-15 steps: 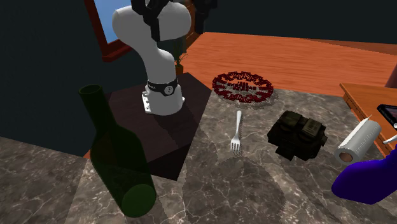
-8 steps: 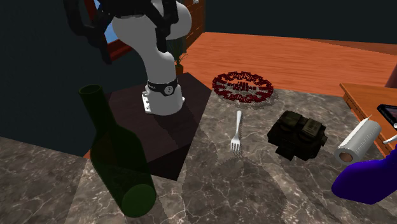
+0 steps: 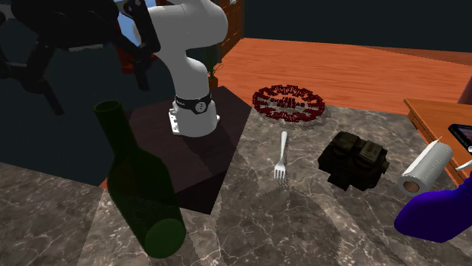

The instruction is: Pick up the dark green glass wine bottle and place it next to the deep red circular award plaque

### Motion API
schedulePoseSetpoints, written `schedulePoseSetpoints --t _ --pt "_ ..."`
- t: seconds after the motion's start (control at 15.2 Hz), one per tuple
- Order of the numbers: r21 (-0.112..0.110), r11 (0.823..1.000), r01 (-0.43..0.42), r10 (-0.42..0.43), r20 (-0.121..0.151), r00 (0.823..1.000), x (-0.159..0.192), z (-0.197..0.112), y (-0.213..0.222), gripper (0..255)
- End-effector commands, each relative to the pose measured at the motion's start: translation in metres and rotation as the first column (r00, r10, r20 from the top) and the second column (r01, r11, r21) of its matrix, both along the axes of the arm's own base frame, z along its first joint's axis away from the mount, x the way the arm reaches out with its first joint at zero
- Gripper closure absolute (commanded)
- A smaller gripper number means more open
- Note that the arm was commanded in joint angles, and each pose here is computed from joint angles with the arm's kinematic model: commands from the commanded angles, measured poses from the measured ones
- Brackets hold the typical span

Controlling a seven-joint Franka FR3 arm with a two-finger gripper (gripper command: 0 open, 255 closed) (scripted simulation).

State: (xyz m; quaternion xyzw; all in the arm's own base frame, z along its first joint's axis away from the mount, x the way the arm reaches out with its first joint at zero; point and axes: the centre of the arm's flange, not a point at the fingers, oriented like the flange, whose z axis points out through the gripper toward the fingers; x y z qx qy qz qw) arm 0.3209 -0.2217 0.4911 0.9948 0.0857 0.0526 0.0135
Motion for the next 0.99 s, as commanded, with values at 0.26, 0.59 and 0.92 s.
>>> schedulePoseSetpoints --t 0.26,0.59,0.92 --pt "-0.001 1.0 -0.003 0.003 0.004 1.0 0.003 -0.031 -0.003 0" --pt "-0.001 1.0 -0.003 0.003 0.004 1.0 0.003 -0.034 -0.003 0" --pt "-0.001 1.0 -0.003 0.003 0.004 1.0 0.003 -0.034 -0.003 255"
